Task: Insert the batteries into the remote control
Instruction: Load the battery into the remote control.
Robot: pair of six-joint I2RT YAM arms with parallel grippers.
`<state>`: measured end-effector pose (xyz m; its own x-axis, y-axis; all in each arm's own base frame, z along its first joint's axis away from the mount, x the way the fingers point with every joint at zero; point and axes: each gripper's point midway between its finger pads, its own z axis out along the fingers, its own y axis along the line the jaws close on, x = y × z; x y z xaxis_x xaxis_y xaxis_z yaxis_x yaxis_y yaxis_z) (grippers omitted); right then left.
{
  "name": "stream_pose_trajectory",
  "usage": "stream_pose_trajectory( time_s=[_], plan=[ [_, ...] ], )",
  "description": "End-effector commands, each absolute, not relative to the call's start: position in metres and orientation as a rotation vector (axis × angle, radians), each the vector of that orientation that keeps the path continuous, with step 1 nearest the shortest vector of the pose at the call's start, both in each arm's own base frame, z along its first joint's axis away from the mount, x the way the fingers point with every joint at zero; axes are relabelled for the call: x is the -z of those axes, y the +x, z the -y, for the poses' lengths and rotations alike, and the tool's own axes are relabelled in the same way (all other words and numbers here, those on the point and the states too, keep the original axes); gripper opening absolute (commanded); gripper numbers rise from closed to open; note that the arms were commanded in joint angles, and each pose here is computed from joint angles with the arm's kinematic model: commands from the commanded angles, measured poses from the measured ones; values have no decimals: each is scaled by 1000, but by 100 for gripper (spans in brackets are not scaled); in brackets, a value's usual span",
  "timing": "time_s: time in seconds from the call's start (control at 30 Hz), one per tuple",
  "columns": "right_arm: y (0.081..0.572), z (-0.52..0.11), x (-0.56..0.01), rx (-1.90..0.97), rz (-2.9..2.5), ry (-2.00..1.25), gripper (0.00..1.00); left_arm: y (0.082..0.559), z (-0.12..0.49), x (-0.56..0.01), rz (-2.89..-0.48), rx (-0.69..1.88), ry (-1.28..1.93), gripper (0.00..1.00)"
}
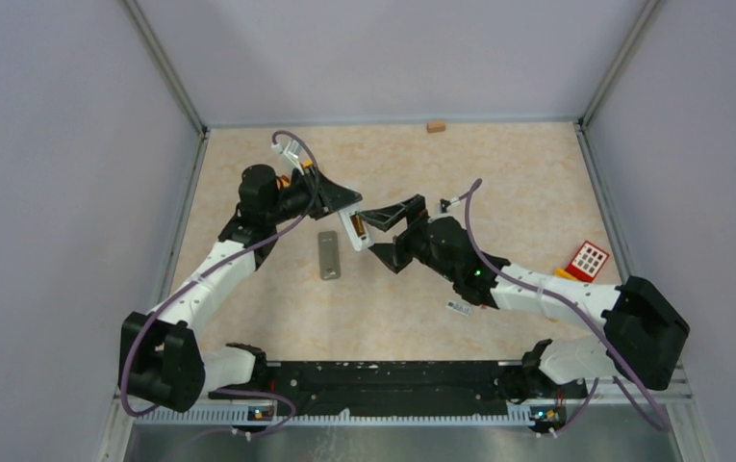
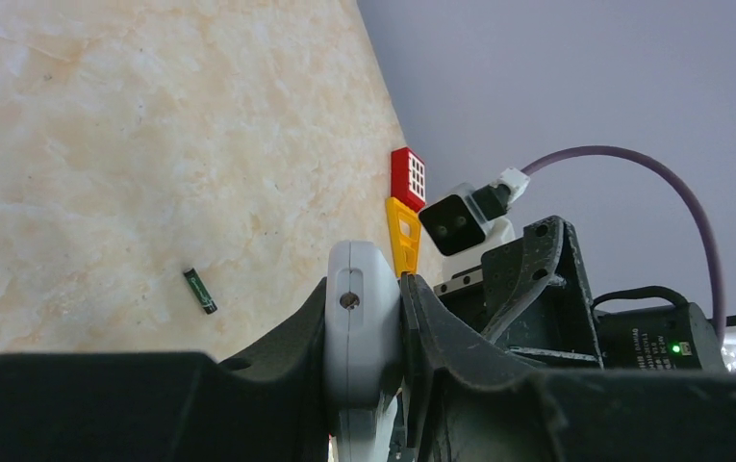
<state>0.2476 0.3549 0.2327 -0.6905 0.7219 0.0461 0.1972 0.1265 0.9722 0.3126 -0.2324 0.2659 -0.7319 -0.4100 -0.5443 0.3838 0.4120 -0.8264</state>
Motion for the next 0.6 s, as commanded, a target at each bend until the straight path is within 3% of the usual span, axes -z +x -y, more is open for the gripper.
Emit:
stream_pose_trajectory(
  time_s=[0.0, 0.43, 0.57],
  plan=[
    [248, -373, -279, -1797, -1850, 867, 99, 306, 235, -299, -1827, 1443, 42, 0],
    [254, -380, -287, -1870, -1796, 886, 99, 302, 237, -302, -1826, 1455, 75, 0],
    [254, -382, -288, -1897, -1785, 885, 91, 301, 236, -301, -1828, 1446, 76, 0]
  ],
)
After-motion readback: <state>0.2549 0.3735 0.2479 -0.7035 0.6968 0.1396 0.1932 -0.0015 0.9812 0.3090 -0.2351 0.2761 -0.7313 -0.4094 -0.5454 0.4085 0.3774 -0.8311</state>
